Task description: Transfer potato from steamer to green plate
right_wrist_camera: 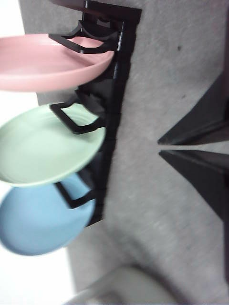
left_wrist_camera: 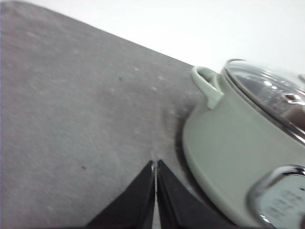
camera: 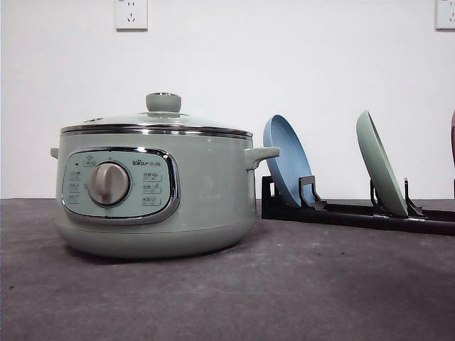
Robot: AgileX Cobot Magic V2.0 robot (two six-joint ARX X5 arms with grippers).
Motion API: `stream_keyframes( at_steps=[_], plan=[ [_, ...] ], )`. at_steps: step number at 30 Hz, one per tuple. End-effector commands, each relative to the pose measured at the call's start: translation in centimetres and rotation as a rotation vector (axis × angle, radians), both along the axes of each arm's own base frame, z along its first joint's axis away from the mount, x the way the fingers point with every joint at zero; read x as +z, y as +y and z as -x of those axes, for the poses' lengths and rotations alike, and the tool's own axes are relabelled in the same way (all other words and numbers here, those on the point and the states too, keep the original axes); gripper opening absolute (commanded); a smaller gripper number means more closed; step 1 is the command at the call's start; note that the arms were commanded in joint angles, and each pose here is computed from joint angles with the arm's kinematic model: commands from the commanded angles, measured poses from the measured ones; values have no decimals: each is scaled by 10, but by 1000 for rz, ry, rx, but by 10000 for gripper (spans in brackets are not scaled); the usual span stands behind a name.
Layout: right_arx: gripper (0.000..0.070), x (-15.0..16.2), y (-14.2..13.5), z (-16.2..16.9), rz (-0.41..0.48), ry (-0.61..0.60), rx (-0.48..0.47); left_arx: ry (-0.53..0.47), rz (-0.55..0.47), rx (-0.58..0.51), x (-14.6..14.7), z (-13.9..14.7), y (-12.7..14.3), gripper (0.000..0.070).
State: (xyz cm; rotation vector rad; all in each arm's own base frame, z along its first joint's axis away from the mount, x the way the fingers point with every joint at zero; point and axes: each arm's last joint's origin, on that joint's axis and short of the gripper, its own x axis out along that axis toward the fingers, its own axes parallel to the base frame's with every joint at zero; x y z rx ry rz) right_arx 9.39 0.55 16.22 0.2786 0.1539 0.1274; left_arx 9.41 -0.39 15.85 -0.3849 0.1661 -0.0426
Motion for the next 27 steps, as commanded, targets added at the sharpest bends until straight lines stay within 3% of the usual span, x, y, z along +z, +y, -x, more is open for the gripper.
stream_keyframes(
  at_steps=[1, 8, 16, 27],
  plan=[
    [4, 18, 0, 3, -70, -59, -5, -35, 55, -8, 12, 2, -1, 1],
    [4, 73, 0, 16, -123, -151, 1, -123, 57, -34, 58, 9, -3, 1],
    [4, 139, 2, 24, -83, -103, 88, -122, 14, -76, 126, 3, -4, 1],
    [4, 201, 11, 3, 22, 51, 368, -33, -103, -397, 210, -28, -20, 0]
  ],
)
